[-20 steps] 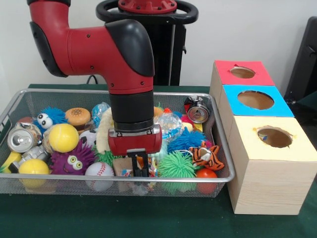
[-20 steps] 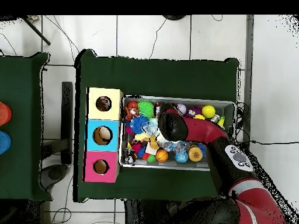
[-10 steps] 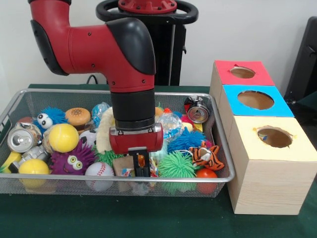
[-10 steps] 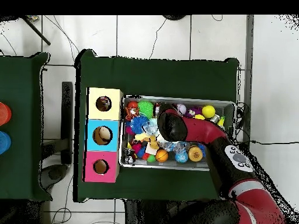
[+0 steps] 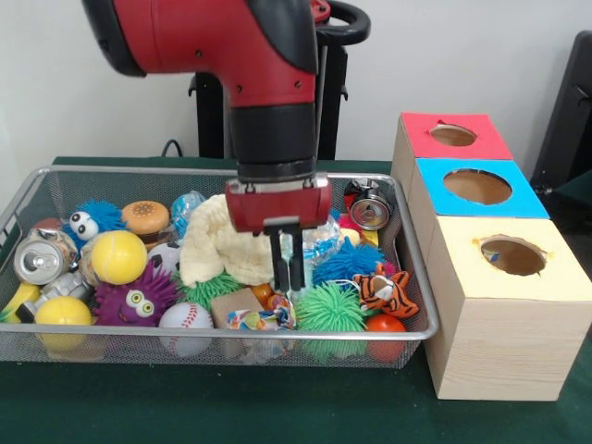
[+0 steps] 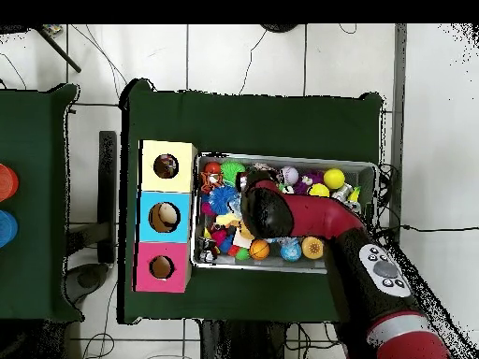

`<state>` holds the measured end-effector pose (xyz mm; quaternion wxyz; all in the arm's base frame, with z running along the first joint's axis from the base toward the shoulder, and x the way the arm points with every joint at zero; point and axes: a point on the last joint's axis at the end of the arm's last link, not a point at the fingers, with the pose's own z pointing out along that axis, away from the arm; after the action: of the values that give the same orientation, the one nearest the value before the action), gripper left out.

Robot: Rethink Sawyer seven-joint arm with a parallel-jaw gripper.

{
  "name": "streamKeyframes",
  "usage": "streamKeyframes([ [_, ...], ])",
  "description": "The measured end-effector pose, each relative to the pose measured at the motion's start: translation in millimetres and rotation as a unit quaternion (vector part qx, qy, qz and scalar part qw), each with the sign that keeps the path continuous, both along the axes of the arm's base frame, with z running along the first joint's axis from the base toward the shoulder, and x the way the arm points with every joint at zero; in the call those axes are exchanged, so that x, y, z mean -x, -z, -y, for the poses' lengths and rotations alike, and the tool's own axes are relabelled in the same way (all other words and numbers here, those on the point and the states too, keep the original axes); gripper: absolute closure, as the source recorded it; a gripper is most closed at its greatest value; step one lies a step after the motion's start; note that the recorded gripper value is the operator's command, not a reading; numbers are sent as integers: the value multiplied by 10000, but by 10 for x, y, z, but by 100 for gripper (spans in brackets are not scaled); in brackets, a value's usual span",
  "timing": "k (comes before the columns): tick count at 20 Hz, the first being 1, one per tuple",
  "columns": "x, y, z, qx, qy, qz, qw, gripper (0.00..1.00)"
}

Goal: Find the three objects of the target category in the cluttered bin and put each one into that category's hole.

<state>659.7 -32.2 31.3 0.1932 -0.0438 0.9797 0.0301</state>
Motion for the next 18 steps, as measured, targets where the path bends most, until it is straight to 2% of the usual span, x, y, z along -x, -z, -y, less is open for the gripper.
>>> streamKeyframes([
  [3,63,-97,-41,9,-25,-98,9999,100],
  [7,232,-183,-84,-7,-52,-422,9991,100],
  [10,280,-186,-92,-13,-63,-475,9988,100],
  [14,302,-166,-47,-29,-15,-427,9991,100],
  [18,252,-142,-20,-32,41,-170,9998,100],
])
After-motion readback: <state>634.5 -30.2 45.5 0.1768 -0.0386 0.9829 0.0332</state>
